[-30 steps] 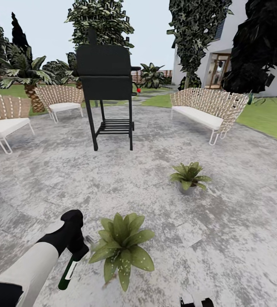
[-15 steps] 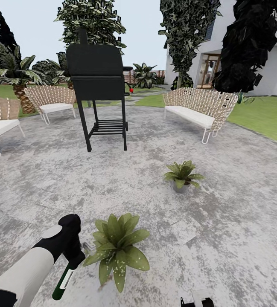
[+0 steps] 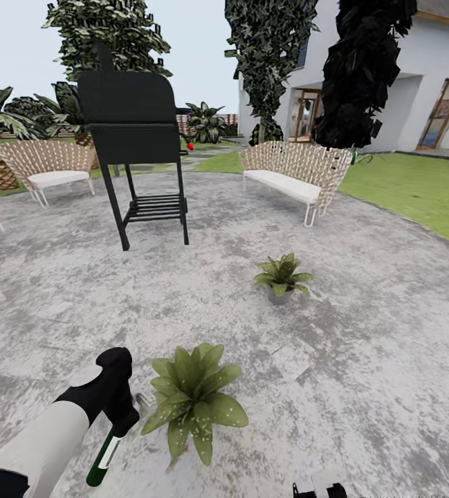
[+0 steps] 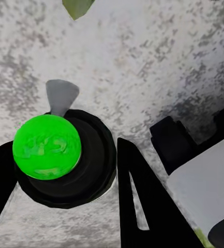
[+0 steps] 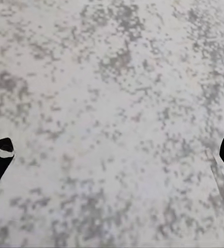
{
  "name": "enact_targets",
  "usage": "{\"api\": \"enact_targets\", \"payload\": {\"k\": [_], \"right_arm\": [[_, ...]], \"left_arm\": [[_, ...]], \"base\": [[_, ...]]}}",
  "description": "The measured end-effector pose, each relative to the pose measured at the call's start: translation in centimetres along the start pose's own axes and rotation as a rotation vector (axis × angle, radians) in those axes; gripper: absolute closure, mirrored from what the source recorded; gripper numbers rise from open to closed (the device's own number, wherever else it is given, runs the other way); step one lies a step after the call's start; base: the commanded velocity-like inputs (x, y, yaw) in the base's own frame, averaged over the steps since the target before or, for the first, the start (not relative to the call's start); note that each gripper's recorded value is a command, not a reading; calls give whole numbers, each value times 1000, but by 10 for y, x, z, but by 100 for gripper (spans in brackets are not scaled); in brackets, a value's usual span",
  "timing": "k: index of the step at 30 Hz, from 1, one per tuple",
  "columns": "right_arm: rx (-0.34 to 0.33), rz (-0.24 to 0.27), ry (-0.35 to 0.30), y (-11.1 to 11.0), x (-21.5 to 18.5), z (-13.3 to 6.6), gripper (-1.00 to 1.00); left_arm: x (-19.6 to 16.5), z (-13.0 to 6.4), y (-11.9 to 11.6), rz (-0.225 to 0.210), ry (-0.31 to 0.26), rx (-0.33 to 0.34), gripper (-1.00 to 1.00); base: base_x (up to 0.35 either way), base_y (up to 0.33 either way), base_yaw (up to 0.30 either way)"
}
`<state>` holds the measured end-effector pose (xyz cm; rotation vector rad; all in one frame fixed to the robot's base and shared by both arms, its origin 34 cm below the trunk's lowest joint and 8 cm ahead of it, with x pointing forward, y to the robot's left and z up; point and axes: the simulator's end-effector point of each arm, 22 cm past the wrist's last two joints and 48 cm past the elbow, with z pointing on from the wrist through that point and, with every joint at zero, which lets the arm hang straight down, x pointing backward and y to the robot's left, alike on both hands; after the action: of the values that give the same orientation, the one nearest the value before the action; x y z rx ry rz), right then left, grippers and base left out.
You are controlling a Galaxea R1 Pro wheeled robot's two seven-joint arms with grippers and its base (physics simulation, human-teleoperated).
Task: Pick up the pesticide atomizer in the garden and spray insectifuge to fully cover both potted plants in the garden.
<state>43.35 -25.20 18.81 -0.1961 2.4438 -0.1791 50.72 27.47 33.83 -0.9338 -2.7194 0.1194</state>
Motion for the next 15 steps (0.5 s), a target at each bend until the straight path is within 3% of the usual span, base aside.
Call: {"api": "enact_targets", "payload": {"k": [3,8,12,15], "right_arm": [[-1,1,0,1,0,0,-100],[0,3,-2,1,-1,0,-100],[1,2,-3,0,-1,0,-100],[1,2,-4,-1,-2,0,-100]], "left_arm": [[0,0,0,1,-1,0,100],[-1,0,0,3,-1,-1,100],[0,-1,0,4,-1,-5,100],[2,-2,4,-4,-1,-7,100]], "base": [[206,232,-64],[16,11,-68],[-17,23,-205],[-151,208,-232]]}}
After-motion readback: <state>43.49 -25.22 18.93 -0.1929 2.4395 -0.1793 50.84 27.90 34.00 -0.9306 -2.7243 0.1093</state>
